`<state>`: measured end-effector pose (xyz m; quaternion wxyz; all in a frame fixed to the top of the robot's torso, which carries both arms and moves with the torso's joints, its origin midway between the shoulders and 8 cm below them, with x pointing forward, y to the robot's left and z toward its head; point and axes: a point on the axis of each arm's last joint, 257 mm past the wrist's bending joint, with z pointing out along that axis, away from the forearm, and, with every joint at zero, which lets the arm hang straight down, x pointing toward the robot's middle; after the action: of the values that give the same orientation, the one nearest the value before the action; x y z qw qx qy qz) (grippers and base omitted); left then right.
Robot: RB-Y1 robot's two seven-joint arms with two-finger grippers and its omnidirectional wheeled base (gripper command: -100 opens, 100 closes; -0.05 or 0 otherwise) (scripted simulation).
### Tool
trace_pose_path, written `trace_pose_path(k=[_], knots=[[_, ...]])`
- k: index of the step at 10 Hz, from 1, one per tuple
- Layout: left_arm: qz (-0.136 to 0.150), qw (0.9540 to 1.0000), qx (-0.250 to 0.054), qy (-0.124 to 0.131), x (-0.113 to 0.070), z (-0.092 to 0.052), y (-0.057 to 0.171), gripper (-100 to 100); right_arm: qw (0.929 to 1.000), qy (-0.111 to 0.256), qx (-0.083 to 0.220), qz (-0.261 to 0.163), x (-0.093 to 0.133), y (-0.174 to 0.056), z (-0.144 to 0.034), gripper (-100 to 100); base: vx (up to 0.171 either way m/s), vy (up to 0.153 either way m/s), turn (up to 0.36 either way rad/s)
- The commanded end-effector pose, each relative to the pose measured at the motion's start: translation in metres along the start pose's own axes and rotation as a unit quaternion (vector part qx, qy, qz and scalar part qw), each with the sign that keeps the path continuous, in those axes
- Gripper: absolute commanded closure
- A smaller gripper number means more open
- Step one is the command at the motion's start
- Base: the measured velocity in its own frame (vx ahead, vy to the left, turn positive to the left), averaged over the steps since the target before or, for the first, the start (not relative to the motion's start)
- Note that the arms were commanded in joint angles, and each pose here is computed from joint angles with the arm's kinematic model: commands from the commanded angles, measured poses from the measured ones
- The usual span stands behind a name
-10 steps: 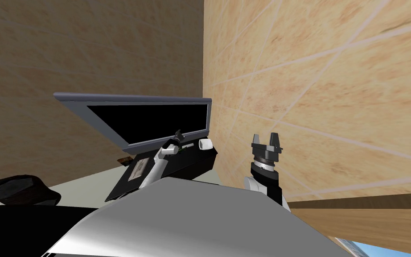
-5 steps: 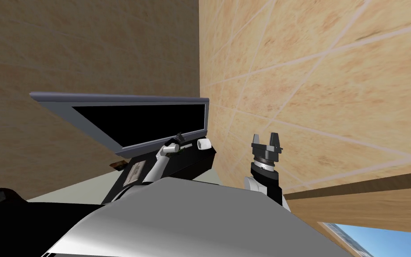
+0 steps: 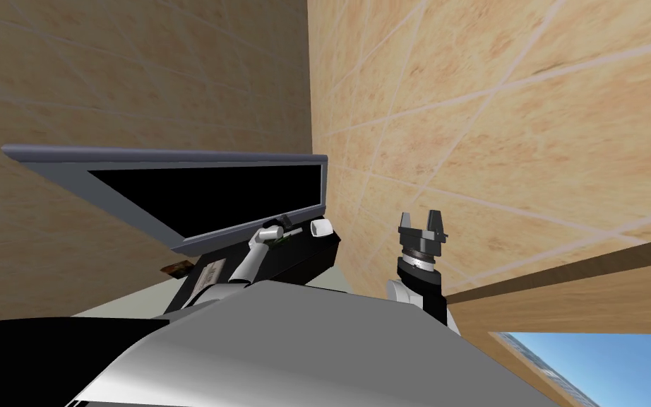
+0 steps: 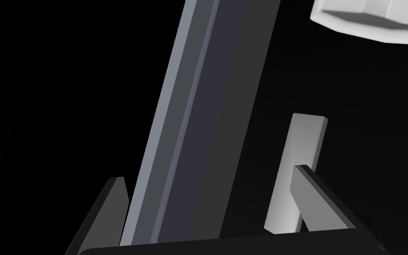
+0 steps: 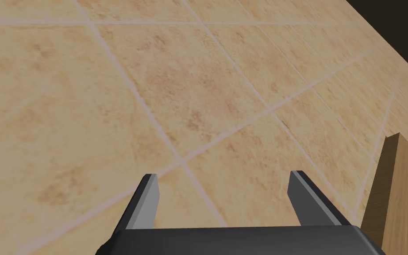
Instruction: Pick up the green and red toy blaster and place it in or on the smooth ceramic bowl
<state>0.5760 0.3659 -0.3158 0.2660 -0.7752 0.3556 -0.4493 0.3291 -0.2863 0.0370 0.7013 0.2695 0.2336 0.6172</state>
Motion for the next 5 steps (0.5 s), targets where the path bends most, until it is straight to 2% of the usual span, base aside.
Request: trace_pose_path(k=[1, 3, 5], knots=[[-0.007, 0.9996, -0.022, -0.017, -0.012, 0.004, 0.013, -100, 1.0, 0.0, 0.0, 0.0, 0.0, 0.0, 0.0, 0, -0.015, 0.021, -0.063], [-0.016, 0.9979, -0.049, -0.039, -0.027, 0.008, 0.024, -100, 1.0, 0.0, 0.0, 0.0, 0.0, 0.0, 0.0, 0, -0.012, 0.021, -0.07], [-0.029, 0.9937, -0.081, -0.071, -0.048, 0.013, 0.032, -100, 1.0, 0.0, 0.0, 0.0, 0.0, 0.0, 0.0, 0, -0.022, 0.035, -0.123]])
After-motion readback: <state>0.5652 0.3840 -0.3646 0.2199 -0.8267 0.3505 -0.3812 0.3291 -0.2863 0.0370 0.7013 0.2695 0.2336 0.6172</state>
